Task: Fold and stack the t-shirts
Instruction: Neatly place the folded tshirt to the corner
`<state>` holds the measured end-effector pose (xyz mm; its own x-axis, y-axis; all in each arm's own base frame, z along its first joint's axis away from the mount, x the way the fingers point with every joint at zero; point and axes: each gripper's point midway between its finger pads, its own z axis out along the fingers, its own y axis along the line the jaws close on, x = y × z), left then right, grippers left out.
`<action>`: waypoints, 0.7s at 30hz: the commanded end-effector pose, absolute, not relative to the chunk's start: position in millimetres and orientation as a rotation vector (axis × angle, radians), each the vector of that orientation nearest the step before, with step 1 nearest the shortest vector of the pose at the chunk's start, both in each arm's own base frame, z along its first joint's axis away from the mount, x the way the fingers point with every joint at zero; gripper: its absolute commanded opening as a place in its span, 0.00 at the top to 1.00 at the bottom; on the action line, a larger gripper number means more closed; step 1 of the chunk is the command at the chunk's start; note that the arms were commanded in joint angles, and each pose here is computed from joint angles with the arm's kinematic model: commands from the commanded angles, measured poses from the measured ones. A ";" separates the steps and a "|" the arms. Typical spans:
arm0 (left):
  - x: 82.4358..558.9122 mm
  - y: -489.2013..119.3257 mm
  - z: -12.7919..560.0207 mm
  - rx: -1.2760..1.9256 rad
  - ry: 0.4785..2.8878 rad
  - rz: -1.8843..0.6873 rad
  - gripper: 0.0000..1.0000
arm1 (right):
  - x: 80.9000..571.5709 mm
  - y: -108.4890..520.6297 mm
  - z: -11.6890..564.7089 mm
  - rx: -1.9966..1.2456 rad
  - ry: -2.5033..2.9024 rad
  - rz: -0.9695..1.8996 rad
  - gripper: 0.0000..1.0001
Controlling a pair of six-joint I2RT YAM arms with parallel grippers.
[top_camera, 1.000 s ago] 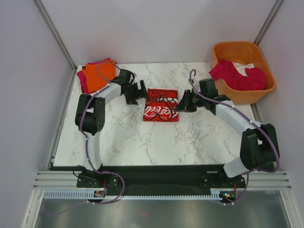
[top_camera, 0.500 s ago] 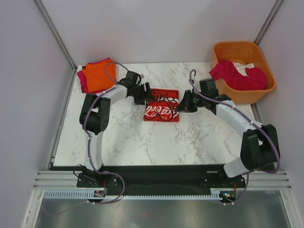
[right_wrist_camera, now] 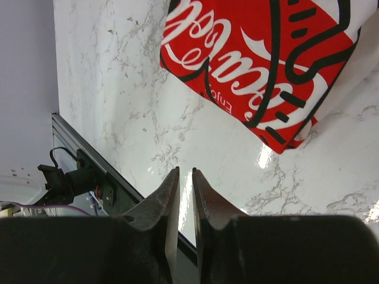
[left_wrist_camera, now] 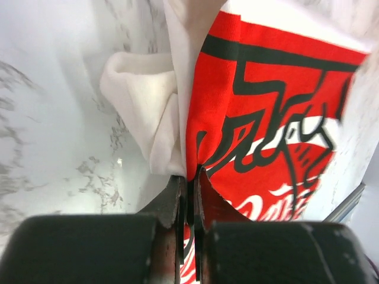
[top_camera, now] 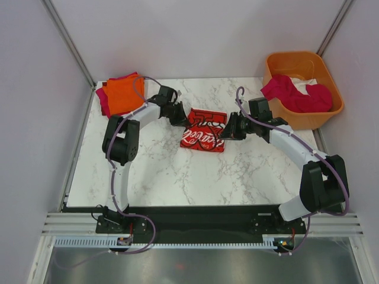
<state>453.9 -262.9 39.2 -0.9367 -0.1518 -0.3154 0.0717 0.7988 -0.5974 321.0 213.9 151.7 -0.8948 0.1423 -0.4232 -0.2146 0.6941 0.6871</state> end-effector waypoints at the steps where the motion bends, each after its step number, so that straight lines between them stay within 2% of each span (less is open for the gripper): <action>1: 489.7 -240.2 100.3 -0.009 2.499 -0.882 0.98 | 328.7 214.8 180.2 -0.095 2.365 1.082 0.79; 4: 508.7 -215.6 121.9 0.005 2.449 -0.884 0.98 | 325.5 214.7 181.3 -0.099 2.358 1.086 0.79; 12: 550.1 -152.9 130.2 -0.029 2.446 -0.803 0.98 | 323.4 214.8 184.0 -0.099 2.344 1.098 0.79; 21: 598.9 -99.5 184.6 -0.070 2.283 -0.757 0.98 | 320.0 216.3 180.9 -0.107 2.338 1.102 0.79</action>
<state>588.7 -112.3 143.3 -0.7959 -0.2785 -0.5376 0.0797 0.8320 -0.5491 319.6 214.2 166.3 -0.8747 0.1502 -0.4608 -0.2460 0.6817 0.6890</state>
